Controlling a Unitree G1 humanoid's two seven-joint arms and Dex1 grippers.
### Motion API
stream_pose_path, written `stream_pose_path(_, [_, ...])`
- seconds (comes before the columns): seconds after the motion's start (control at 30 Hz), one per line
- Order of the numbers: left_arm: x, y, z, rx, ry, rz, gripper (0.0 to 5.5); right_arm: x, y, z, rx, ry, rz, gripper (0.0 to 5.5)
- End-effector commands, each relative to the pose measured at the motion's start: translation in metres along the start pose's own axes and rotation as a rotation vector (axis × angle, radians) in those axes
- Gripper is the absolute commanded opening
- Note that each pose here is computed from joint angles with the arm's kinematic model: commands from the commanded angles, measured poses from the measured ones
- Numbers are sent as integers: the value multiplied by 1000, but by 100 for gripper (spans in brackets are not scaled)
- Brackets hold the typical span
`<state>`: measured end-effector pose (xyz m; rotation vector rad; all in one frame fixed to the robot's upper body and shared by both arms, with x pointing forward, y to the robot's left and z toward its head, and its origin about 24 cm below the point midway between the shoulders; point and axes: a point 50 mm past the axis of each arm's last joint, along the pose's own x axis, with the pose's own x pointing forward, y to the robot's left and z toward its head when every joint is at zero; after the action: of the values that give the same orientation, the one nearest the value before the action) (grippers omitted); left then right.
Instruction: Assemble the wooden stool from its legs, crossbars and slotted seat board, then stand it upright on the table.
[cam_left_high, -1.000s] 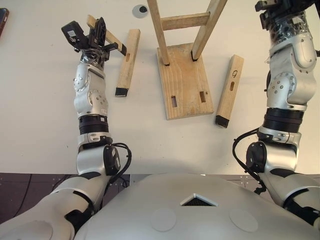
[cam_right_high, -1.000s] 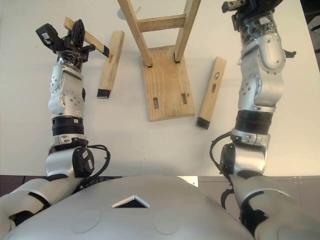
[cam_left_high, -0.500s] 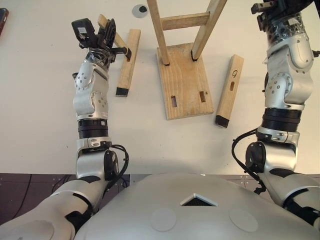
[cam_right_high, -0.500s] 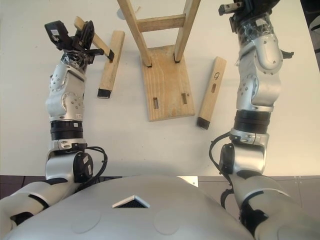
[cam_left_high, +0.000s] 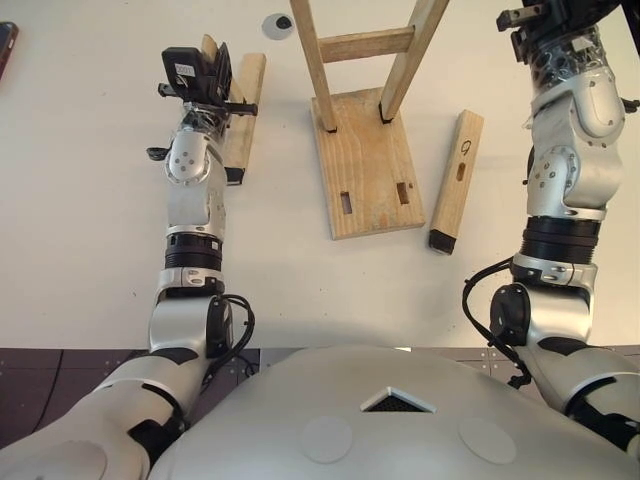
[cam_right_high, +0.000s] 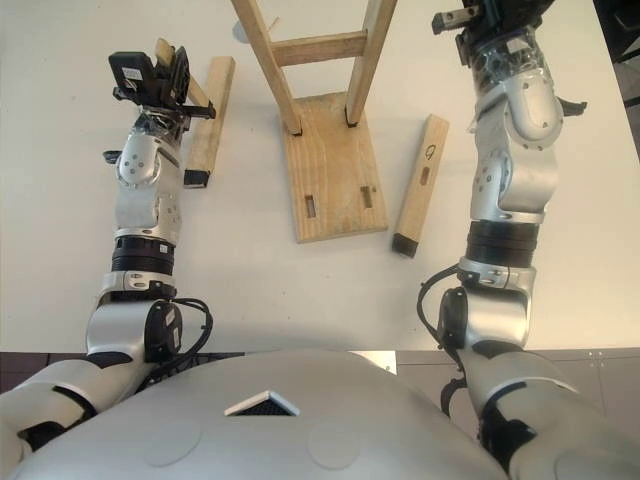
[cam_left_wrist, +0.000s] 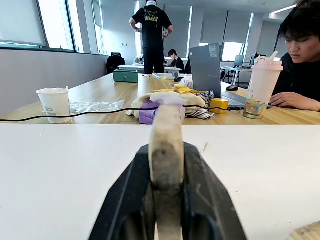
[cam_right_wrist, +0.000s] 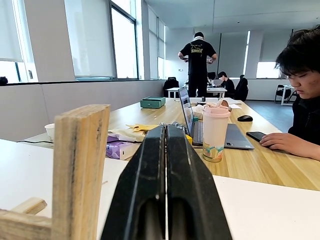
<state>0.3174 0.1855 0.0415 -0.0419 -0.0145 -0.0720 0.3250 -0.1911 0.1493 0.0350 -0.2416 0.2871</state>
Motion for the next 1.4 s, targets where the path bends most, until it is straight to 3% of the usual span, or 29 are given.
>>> stream_pose_path(0.03, [-81, 12, -117, -10, 573, 86, 38, -2, 1, -5, -20, 27, 17, 0])
stream_pose_path(0.23, [-75, 6, -115, -1, 562, 28, 38, 0, 3, -6, -25, 36, 36, 0])
stream_pose_path(0.27, [-70, 5, -108, 46, 539, -12, 75, 0, 2, -6, -27, 38, 36, 0])
stream_pose_path(0.37, [-57, 3, -80, 67, 494, -77, 116, 0, 2, -6, -32, 40, 34, 0])
stream_pose_path(0.57, [-64, 9, -26, 77, 603, -117, 209, -3, 5, -5, -42, 38, 36, 0])
stream_pose_path(0.73, [-83, 16, -11, 60, 684, -98, 294, -7, 7, -7, -44, 40, 31, 0])
stream_pose_path(0.8, [-86, 17, -14, 59, 716, -83, 303, -7, 6, -7, -45, 40, 26, 0])
stream_pose_path(0.9, [-92, 16, -24, 38, 758, -99, 303, -7, 7, -7, -46, 42, 27, 0])
stream_pose_path(1.13, [-94, 20, -33, 35, 748, -75, 200, -8, 4, -8, -46, 49, -3, 0])
stream_pose_path(1.23, [-79, 25, -16, 25, 584, -18, 200, -6, -1, -5, 28, 44, -30, 0])
stream_pose_path(1.4, [-41, 23, 54, -81, 211, -50, 199, 8, -11, 19, 200, 35, 128, 52])
